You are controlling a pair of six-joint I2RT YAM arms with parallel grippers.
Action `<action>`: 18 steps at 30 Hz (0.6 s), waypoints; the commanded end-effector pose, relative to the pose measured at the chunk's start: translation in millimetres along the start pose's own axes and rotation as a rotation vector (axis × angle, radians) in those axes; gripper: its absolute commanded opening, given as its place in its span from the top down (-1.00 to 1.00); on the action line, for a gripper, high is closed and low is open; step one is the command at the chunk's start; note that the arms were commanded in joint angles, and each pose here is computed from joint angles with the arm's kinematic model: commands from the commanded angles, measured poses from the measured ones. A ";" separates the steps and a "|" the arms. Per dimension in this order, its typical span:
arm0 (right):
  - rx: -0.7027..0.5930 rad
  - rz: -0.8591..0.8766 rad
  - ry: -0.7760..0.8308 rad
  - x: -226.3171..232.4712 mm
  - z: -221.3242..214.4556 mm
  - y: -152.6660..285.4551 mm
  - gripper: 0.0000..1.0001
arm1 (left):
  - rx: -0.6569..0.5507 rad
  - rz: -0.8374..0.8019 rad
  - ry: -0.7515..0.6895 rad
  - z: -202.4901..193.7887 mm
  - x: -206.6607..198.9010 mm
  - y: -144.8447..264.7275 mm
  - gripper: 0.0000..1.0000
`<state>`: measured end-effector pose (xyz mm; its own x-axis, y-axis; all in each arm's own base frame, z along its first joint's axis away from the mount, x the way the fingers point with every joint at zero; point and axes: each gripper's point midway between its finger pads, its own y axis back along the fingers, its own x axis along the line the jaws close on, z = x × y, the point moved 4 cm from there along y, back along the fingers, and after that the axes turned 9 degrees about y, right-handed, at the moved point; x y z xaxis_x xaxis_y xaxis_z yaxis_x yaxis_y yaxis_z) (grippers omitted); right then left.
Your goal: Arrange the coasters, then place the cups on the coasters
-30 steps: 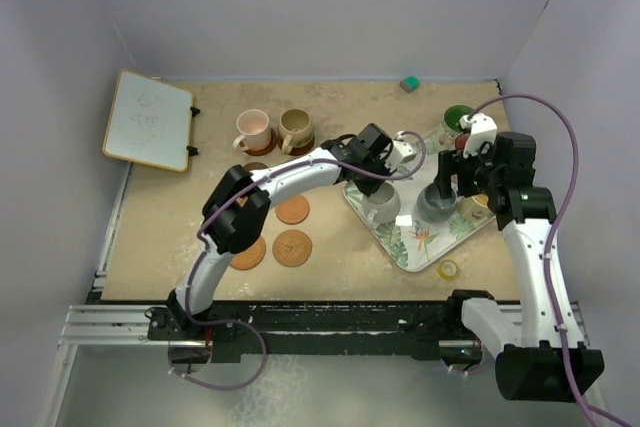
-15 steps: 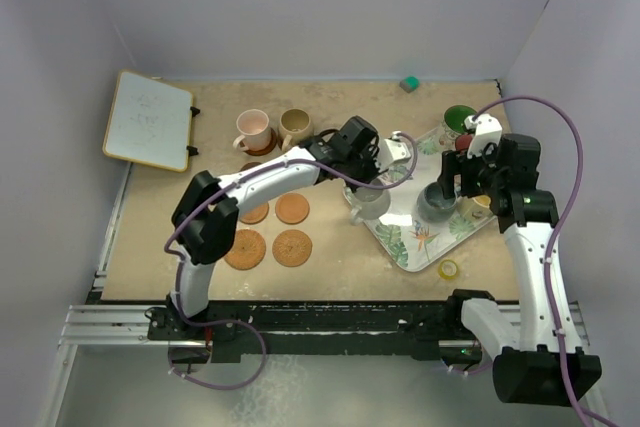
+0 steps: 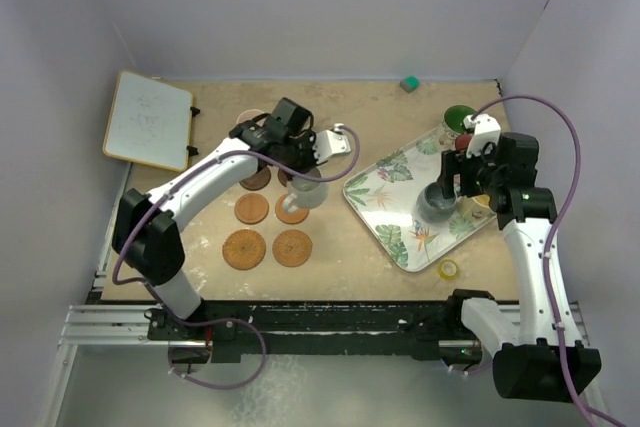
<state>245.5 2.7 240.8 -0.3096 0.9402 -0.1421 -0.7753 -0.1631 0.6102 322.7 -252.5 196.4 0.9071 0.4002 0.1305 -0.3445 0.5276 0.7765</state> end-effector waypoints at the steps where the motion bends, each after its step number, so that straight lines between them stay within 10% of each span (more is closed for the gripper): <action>1: -0.030 0.006 0.016 -1.8 6.5 -2.1 -0.63 | -0.052 0.033 -0.114 -2.1 8.2 36.8 0.94; 18: -0.080 0.072 0.074 8.0 10.7 5.2 -0.83 | -0.042 0.102 -0.049 -77.9 103.8 44.8 0.94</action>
<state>245.6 7.8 240.6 -0.3673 0.9190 -0.1435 -0.7674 -0.2123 0.6050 362.7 -124.9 187.3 0.8612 0.4703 0.1929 -0.4162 0.4345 0.7987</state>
